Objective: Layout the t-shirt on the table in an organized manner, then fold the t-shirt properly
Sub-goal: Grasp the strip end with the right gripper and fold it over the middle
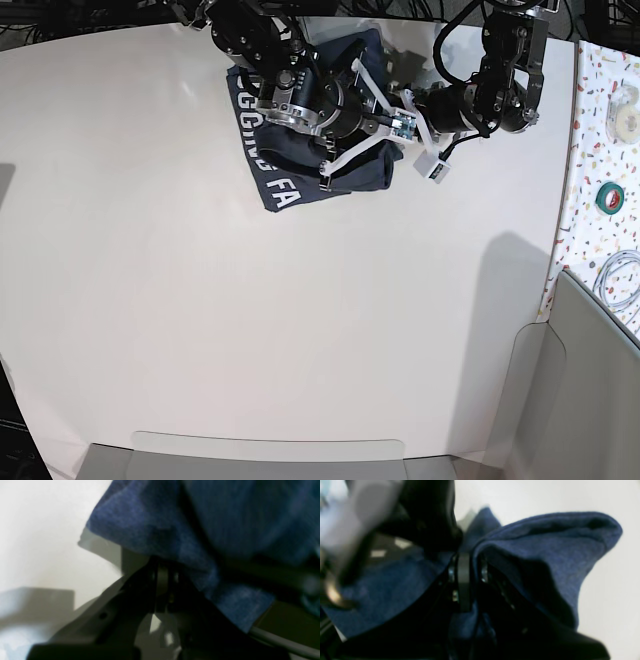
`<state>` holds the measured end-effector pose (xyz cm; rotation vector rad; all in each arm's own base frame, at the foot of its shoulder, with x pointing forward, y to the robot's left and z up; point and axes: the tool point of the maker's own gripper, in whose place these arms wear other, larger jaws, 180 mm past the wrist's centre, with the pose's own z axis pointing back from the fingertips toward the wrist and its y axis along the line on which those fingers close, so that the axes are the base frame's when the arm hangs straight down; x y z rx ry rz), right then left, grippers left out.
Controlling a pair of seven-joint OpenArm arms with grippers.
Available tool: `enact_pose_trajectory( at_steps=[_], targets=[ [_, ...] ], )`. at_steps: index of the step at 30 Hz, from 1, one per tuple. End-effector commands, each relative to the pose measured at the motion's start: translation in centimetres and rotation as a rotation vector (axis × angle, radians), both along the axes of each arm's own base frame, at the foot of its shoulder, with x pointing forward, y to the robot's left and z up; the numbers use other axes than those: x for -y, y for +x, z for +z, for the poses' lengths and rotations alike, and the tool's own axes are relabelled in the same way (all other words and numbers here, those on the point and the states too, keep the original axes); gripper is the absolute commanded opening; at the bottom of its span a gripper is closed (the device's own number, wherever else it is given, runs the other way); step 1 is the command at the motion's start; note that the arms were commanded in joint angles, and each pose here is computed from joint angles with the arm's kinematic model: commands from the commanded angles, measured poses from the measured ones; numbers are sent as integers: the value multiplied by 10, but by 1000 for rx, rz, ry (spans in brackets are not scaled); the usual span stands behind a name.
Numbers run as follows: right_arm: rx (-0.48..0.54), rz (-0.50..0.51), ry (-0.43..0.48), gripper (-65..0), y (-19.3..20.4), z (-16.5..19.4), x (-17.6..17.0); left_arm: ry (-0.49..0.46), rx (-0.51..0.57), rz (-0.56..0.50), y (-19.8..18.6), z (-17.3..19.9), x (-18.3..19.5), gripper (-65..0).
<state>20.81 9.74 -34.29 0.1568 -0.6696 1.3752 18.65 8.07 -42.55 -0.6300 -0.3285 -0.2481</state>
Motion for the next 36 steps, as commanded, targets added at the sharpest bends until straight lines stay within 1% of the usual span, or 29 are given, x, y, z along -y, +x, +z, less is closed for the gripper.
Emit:
enact_pose_trajectory(
  at_steps=[1, 9, 11, 12, 17, 19, 21, 24, 26, 28, 30, 34, 36],
  targets=[
    [27, 15, 35, -650, 4, 11, -8, 106, -55, -18, -12, -15, -16, -649],
    [34, 19, 35, -650, 5, 12, -8, 106, -53, -18, -12, -15, -16, -649],
    [46, 37, 35, -645, 5, 15, -11, 106, -53, -18, -12, -15, -16, -649],
    [53, 52, 34, -618, 4, 16, -14, 106, -53, -18, -12, -15, -16, -649],
    [86, 133, 33, -437, -5, 23, -29, 106, -50, -17, -11, -15, -16, -649],
    [101, 147, 36, -383, -4, 26, -33, 106, -50, -17, -11, -15, -16, -649],
    [113, 146, 47, -347, -1, 32, -35, 106, -50, -17, -11, -15, -16, -649],
    [160, 142, 74, -336, 6, 48, -35, 108, -50, -16, -10, -15, -17, -649],
    [189, 129, 97, -336, 11, 60, -33, 109, -50, -16, -10, -15, -18, -649],
    [215, 92, 124, -336, 21, 72, -27, 109, -50, -16, -10, -15, -18, -649],
    [220, 53, 157, -336, 30, 80, -24, 109, -50, -16, -10, -15, -18, -649],
    [185, -41, 312, -345, 52, 96, -11, 113, -40, -9, -7, -13, -21, -649],
    [150, -130, 391, -365, 67, 101, 9, 115, -29, 2, -4, -10, -24, -649]
  ],
)
